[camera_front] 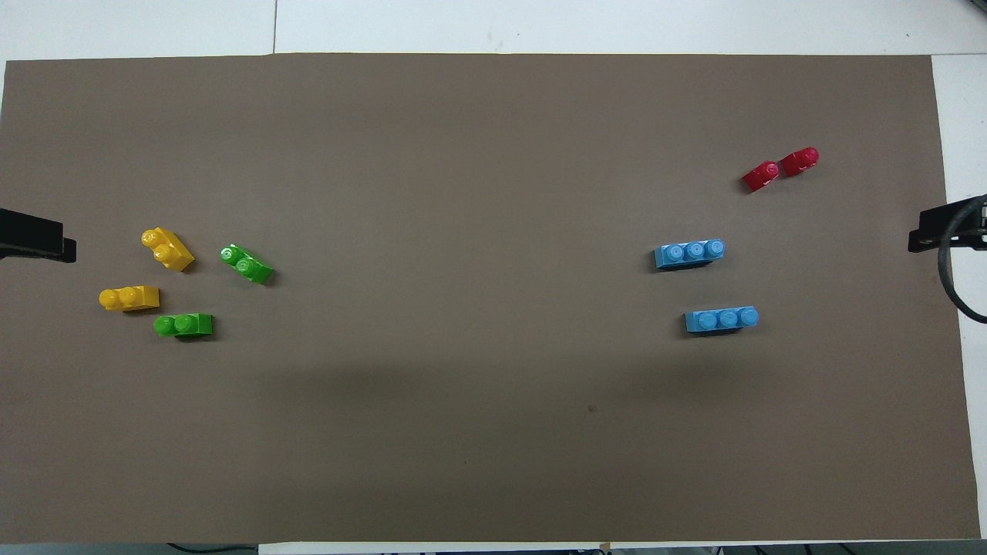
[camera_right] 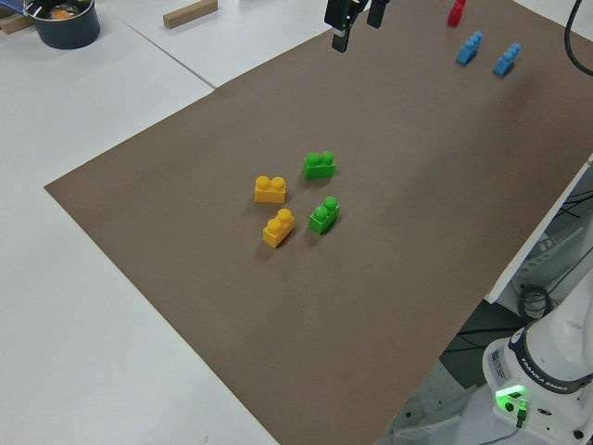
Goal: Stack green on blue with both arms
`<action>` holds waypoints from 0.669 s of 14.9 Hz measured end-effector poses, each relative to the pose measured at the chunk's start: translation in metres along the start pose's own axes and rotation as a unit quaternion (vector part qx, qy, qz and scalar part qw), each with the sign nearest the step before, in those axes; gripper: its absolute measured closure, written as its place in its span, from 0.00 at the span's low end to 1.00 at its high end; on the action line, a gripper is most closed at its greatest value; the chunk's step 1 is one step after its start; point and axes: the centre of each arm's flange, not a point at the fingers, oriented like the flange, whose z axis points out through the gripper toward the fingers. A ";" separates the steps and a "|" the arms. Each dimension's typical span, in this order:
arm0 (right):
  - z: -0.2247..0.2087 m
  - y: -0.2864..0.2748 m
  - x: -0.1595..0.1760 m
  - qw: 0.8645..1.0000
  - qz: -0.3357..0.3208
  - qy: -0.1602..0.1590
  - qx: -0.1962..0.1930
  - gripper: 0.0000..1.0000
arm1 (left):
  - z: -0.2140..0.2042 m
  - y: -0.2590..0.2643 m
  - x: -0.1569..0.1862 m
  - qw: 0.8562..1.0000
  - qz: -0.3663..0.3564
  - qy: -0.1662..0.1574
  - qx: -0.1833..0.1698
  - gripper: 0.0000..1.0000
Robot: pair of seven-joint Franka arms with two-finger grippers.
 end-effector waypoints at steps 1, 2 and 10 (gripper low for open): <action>0.000 0.000 0.000 1.000 0.000 0.000 0.000 0.00 | 0.000 0.000 0.000 1.000 0.000 0.000 0.000 0.00; 0.000 -0.001 0.000 1.000 -0.001 0.000 0.000 0.00 | 0.000 0.000 0.000 1.000 0.000 0.000 0.000 0.00; 0.000 -0.007 -0.001 0.998 0.062 0.000 0.012 0.00 | 0.000 0.000 0.000 1.000 -0.012 0.000 0.000 0.00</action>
